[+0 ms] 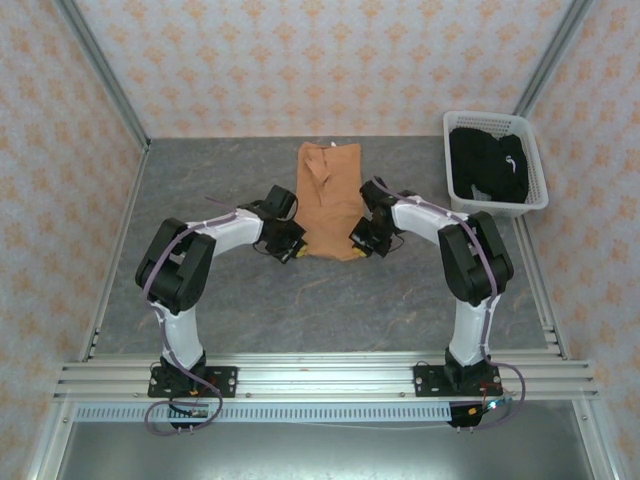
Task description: Fold and stack the t-shirts
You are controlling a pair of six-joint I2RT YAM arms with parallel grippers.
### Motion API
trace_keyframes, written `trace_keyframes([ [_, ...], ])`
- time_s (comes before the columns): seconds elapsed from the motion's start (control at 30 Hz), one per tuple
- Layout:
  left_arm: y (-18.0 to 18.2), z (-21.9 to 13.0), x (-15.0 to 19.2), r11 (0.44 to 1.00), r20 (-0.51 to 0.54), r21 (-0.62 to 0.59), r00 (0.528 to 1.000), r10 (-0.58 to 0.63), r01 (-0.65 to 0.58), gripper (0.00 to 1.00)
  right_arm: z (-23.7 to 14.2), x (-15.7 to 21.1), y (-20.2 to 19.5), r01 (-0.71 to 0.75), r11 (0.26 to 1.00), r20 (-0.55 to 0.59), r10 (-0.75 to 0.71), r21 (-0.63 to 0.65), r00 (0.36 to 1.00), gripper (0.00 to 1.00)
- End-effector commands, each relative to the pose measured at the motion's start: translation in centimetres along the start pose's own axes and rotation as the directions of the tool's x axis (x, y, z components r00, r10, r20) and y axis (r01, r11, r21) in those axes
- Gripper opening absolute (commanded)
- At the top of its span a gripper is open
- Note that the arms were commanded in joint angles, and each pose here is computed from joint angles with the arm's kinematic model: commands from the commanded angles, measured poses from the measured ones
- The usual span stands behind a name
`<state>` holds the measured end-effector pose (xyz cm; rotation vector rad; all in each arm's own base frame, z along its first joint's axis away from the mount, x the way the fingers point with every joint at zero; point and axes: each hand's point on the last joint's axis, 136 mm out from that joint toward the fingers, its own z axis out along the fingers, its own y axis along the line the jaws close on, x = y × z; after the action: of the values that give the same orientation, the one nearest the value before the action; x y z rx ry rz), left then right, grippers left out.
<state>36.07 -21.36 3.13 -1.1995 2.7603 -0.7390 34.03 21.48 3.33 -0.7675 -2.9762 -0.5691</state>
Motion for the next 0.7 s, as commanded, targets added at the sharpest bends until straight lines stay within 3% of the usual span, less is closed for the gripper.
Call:
trace_keyframes([
  [0.0,0.3,-2.9,0.7,0.992,0.040,-0.035,0.992,0.119,-0.117,0.00,-1.7,0.3,-0.6,0.023,0.999,0.024,-0.024,0.044,0.999,0.00],
  [0.13,3.0,-3.8,4.0,0.963,-0.047,-0.110,0.969,0.243,-0.247,0.00,-2.5,3.1,-2.7,0.074,0.992,-0.029,-0.071,0.098,0.997,0.00],
  [0.3,6.8,-5.1,9.5,0.914,-0.167,-0.151,0.921,0.353,-0.377,0.00,-4.5,9.1,-5.5,0.172,0.974,-0.138,-0.152,0.146,0.979,0.00],
  [0.47,9.5,-9.9,11.8,0.873,-0.158,-0.223,0.899,0.408,-0.435,0.00,-8.2,13.2,-6.8,0.192,0.973,-0.201,-0.164,0.127,0.966,0.00],
  [0.67,8.2,-13.5,13.3,0.884,-0.124,-0.143,0.895,0.429,-0.444,0.00,-12.5,14.6,-4.8,0.145,0.988,-0.211,-0.131,0.053,0.969,0.00],
])
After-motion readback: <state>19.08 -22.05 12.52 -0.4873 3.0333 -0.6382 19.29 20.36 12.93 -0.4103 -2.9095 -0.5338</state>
